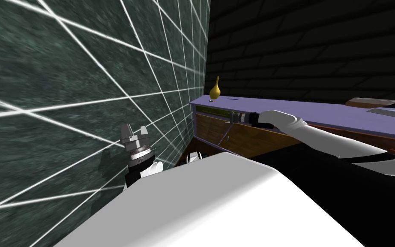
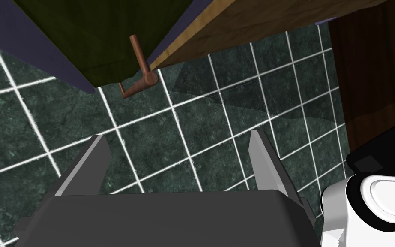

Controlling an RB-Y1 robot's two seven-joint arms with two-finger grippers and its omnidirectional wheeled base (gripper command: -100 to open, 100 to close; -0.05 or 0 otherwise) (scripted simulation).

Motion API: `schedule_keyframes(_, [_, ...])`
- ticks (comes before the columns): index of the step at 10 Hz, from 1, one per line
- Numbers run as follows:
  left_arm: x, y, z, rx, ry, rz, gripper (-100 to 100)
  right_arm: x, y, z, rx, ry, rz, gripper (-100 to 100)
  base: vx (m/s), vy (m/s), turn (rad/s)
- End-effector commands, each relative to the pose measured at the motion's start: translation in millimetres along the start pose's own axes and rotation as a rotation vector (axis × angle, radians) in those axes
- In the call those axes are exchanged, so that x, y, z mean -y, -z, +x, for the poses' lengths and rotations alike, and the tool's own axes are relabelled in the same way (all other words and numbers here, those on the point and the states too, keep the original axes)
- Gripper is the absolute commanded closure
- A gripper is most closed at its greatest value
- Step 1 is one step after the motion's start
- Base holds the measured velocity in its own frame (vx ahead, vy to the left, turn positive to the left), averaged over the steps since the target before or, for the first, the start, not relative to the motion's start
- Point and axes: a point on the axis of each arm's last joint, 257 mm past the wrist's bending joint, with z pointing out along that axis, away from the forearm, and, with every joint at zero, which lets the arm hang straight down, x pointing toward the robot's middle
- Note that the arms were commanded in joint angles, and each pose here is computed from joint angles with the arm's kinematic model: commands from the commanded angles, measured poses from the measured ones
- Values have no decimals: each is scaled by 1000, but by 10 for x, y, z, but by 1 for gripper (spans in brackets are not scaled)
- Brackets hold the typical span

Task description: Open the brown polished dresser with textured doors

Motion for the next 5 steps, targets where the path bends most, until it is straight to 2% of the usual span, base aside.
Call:
schedule_keyframes(1, [0, 0, 0, 0, 0, 0, 0, 52, -35, -36, -7, 53, 37, -100, 39, -119, 92])
schedule_keyframes(3, [0, 0, 0, 0, 0, 0, 0, 92, -59, -60, -15, 88, 66, -100, 40, -118, 76])
schedule_keyframes(5, [0, 0, 0, 0, 0, 0, 0, 77, -55, -47, -13, 80, 59, -100, 8, -31, 8])
